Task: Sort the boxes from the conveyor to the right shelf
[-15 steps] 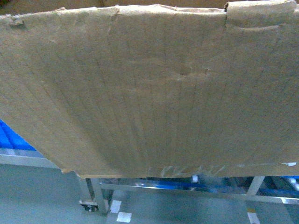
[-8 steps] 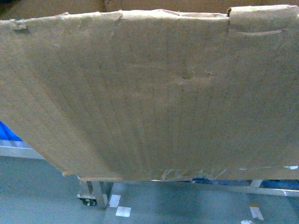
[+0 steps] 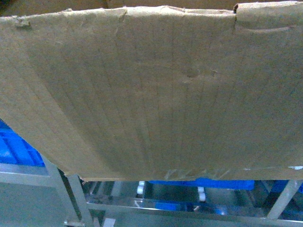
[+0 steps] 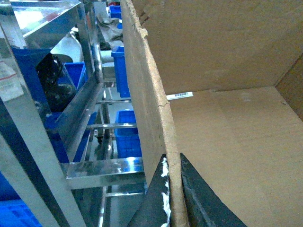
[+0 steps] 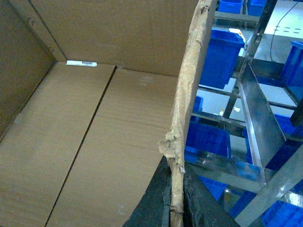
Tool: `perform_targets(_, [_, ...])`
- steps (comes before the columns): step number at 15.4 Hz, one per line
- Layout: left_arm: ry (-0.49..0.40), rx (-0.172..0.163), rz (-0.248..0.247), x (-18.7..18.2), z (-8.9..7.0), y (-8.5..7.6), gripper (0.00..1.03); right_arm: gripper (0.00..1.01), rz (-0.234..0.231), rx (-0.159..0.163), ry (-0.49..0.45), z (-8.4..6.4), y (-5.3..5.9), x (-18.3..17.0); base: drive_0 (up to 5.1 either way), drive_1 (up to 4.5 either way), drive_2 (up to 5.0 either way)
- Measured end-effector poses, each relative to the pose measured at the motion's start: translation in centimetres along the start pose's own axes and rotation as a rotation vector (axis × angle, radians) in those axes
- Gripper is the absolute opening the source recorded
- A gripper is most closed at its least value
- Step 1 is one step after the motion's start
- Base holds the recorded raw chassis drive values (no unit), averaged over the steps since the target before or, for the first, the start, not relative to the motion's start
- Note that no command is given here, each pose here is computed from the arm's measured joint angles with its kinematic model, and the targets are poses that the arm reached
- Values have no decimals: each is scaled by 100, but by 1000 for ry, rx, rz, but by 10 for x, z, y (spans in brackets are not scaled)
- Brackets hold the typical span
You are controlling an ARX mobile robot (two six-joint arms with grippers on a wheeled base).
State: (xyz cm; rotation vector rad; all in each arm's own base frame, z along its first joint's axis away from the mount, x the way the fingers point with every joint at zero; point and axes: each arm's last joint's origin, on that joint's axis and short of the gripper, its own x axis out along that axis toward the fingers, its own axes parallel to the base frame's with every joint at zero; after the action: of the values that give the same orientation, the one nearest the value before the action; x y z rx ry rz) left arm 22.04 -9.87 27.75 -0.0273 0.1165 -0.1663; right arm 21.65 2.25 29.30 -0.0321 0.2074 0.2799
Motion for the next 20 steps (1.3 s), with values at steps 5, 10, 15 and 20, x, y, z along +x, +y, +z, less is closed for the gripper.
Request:
perform_targets(5, [-3, -1, 0, 0, 0, 0, 2, 2, 0, -1, -3, 0, 0, 0, 0, 0, 0])
perform_targets(10, [3, 1, -1, 1, -1, 0, 2, 2, 1, 1, 3, -1, 0, 1, 0, 0, 0])
perform_targets(15, [5, 2, 1, 2, -1, 1, 2, 2, -7, -1, -7, 0, -1, 3, 0, 0, 0])
perform_targets(20, [96, 28, -20, 67, 0, 6, 2, 2, -46, 68, 102, 2, -4, 66, 0, 0, 0])
